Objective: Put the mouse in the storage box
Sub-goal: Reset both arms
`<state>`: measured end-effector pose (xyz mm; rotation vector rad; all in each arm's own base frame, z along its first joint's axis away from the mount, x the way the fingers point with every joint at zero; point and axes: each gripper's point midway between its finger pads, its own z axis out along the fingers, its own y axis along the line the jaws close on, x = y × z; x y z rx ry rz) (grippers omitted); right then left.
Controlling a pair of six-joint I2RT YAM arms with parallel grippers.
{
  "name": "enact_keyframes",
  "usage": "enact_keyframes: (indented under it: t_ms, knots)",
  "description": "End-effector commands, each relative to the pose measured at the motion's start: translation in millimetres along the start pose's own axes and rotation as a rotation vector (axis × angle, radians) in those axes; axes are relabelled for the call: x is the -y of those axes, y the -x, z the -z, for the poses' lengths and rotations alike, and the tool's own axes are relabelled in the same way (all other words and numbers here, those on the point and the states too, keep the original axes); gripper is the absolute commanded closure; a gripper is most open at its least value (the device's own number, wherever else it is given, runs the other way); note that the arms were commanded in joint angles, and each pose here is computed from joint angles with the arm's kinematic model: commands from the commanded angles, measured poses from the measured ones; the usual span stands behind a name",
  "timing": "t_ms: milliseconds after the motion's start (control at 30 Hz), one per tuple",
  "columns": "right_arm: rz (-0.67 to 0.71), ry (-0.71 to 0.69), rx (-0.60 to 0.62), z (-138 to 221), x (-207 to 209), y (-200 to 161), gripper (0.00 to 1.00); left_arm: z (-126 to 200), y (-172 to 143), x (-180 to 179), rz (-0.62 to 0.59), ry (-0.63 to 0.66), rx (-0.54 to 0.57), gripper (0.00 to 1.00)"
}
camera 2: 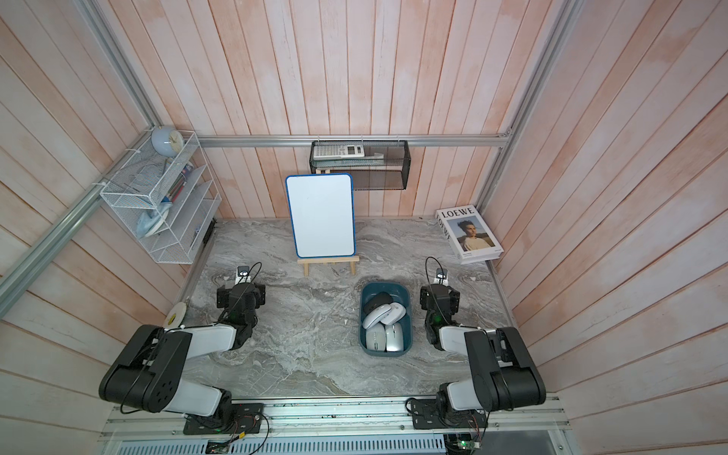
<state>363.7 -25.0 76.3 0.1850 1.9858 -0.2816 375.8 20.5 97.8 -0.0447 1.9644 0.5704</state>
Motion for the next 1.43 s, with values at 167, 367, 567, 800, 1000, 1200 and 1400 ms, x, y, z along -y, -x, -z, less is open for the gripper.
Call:
enact_keyframes:
  t_ms: [167,367,567,800,1000,1200,1400]
  knots:
    - [-0.129,0.206,0.094,-17,-5,28,0.02,22,35,-3,0.031,-0.003,0.203,0.0]
    - [-0.144,0.184,0.153,-10,0,28,0.02,23,39,6,0.201,-0.185,0.235,0.0]
    - [-0.097,0.256,0.083,-19,-16,28,0.02,-7,25,-2,0.301,-0.208,0.224,0.0]
    - [-0.086,0.278,0.084,-19,-20,29,0.02,-22,20,-5,0.341,-0.244,0.135,0.0]
    - [-0.088,0.276,0.083,-19,-20,29,0.02,-21,20,-8,0.347,-0.229,0.135,0.0]
    - [-0.089,0.277,0.081,-19,-19,29,0.02,-21,20,-8,0.348,-0.23,0.134,0.0]
    - [-0.089,0.287,0.084,-19,-20,29,0.02,-21,20,-8,0.349,-0.229,0.134,0.0]
